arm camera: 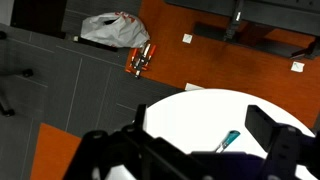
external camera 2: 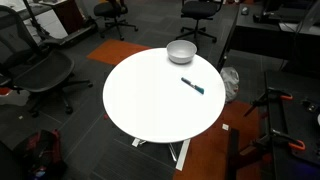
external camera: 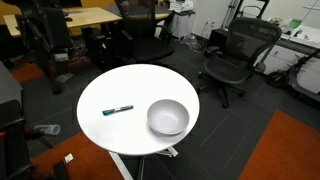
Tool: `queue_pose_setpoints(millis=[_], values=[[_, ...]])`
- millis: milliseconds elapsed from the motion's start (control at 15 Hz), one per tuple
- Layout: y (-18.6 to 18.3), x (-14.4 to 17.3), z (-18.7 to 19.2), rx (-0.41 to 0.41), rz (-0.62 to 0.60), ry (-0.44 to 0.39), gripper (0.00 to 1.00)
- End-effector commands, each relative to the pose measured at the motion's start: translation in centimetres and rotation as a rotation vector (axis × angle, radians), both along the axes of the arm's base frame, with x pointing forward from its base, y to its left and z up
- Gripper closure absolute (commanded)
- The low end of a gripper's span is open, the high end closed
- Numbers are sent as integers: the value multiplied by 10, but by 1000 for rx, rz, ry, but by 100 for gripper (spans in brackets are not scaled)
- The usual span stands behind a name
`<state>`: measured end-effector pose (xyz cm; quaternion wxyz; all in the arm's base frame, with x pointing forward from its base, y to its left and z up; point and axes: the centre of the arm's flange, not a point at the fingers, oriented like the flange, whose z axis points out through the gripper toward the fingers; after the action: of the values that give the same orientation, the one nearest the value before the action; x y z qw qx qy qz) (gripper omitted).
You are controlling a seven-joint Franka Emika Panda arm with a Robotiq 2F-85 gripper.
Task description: Put the marker in the bowl
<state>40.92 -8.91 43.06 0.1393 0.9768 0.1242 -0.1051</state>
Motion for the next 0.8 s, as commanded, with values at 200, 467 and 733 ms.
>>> queue_pose_setpoints(millis=[200, 467, 733], values=[[0, 0, 0, 0, 0, 0, 0], [2, 1, -2, 4, 3, -3, 0], [19, 8, -14, 26, 3, -29, 0]])
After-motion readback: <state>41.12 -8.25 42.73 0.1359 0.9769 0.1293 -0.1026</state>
